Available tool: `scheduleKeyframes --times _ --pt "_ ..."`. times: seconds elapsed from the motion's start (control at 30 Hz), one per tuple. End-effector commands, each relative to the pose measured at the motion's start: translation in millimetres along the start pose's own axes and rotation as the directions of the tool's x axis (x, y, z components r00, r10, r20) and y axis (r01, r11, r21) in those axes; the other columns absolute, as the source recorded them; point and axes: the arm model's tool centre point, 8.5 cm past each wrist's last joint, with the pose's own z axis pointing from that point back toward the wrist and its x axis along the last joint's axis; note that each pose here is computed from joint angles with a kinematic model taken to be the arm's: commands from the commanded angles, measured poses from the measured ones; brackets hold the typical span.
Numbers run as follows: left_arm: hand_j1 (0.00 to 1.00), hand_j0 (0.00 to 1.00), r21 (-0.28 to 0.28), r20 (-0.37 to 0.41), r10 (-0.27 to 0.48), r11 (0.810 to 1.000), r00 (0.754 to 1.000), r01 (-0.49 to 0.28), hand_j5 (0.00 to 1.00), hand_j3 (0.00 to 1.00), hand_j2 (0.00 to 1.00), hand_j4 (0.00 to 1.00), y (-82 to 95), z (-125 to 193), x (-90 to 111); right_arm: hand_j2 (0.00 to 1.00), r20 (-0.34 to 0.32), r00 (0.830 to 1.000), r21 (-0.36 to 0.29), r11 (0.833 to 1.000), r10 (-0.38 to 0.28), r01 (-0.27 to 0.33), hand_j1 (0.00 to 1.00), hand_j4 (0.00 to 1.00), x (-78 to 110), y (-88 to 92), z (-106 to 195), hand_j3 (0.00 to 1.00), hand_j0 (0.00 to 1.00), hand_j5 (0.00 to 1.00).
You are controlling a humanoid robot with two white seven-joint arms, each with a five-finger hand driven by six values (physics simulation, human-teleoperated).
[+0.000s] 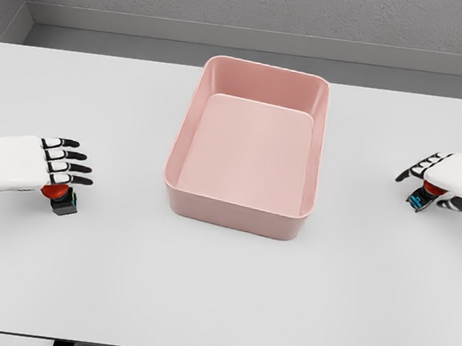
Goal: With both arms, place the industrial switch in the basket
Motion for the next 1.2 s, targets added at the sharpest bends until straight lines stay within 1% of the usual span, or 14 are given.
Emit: scheduleKeyframes --times 0.0,0.07,0.13,0.3,0.37,0.43,0.67,0.73,0.77,0.8,0.9,1.0,1.1,1.17 --pt "1.0 1.0 0.002 -0.002 0.002 1.0 1.0 -0.002 1.0 1.0 1.0 1.0 0.7 2 0 0.67 -0.003 1.0 -0.001 1.0 -0.003 0.003 0.67 0.67 -1.0 -0.8 1 0.67 0.67 0.67" --pt "1.0 1.0 -0.005 0.006 0.014 1.0 1.0 -0.014 1.0 1.0 1.0 1.0 -4.0 1 4 0.64 -0.004 1.0 0.001 1.0 -0.002 0.002 0.64 0.64 -1.0 -0.6 1 0.64 0.64 0.64" --pt "1.0 1.0 -0.003 0.01 0.014 1.0 1.0 -0.014 1.0 1.0 1.0 1.0 -3.7 0 5 0.57 -0.005 1.0 0.004 1.0 -0.002 0.002 0.57 0.57 -1.7 -1.5 2 0.57 0.57 0.57" --pt "1.0 1.0 -0.001 0.024 0.019 1.0 1.0 -0.019 1.0 1.0 1.0 1.0 -4.8 -5 9 0.56 -0.006 1.0 0.0 1.0 -0.002 0.002 0.56 0.56 -2.0 -3.0 2 0.56 0.56 0.56" --pt "1.0 1.0 0.001 0.024 0.019 1.0 1.0 -0.019 1.0 1.0 1.0 1.0 -4.6 -5 9 0.45 -0.008 1.0 -0.002 1.0 -0.004 0.004 0.45 0.45 -2.8 -3.5 2 0.45 0.45 0.45" --pt "1.0 1.0 0.0 0.025 0.02 1.0 0.999 -0.02 1.0 1.0 1.0 1.0 -5.0 -5 9 0.45 -0.007 1.0 -0.004 1.0 -0.004 0.004 0.45 0.45 -2.6 -4.2 2 0.45 0.45 0.45" --pt "1.0 1.0 0.03 0.05 0.022 0.999 0.999 -0.024 1.0 1.0 1.0 1.0 -1.3 -20 15 0.43 -0.001 1.0 -0.016 1.0 -0.005 0.005 0.43 0.43 -1.5 -7.7 2 0.43 0.43 0.43" --pt "1.0 1.0 0.032 0.057 0.027 0.999 0.998 -0.029 1.0 1.0 1.0 1.0 -2.6 -22 17 0.43 -0.003 1.0 -0.042 0.999 -0.001 0.001 0.43 0.43 -3.4 -17.9 4 0.43 0.43 0.43" --pt "1.0 1.0 0.021 0.076 0.042 0.999 0.996 -0.043 1.0 1.0 1.0 1.0 -8.4 -25 23 0.43 -0.002 1.0 -0.065 0.998 -0.007 0.007 0.43 0.43 -5.7 -27.5 6 0.43 0.43 0.43" --pt "1.0 1.0 0.019 0.075 0.043 0.999 0.996 -0.044 1.0 1.0 1.0 1.0 -9.0 -24 24 0.43 0.001 1.0 -0.088 0.996 -0.001 0.001 0.43 0.43 -5.9 -37.9 7 0.43 0.43 0.43" --pt "1.0 1.0 0.015 0.072 0.043 0.999 0.997 -0.044 1.0 1.0 1.0 1.0 -9.7 -22 23 0.43 0.015 1.0 -0.122 0.993 0.009 -0.007 0.43 0.43 -3.3 -53.0 8 0.43 0.43 0.43" --pt "1.0 1.0 0.014 0.067 0.044 0.999 0.997 -0.045 1.0 1.0 1.0 1.0 -9.5 -20 22 0.44 0.02 1.0 -0.126 0.992 0.015 -0.012 0.44 0.44 -1.6 -55.3 8 0.44 0.44 0.44" --pt "0.94 0.94 0.018 0.063 0.042 0.999 0.997 -0.043 0.94 0.94 0.94 0.94 -8.4 -20 20 0.44 0.026 1.0 -0.137 0.991 0.0 0.004 0.44 0.44 -1.8 -56.6 9 0.44 0.44 0.44" --pt "0.92 0.92 0.019 0.06 0.043 0.999 0.997 -0.044 0.92 0.92 0.92 0.92 -7.5 -18 19 0.44 0.032 0.999 -0.148 0.989 -0.01 0.014 0.44 0.44 -1.7 -58.9 10 0.44 0.44 0.44"
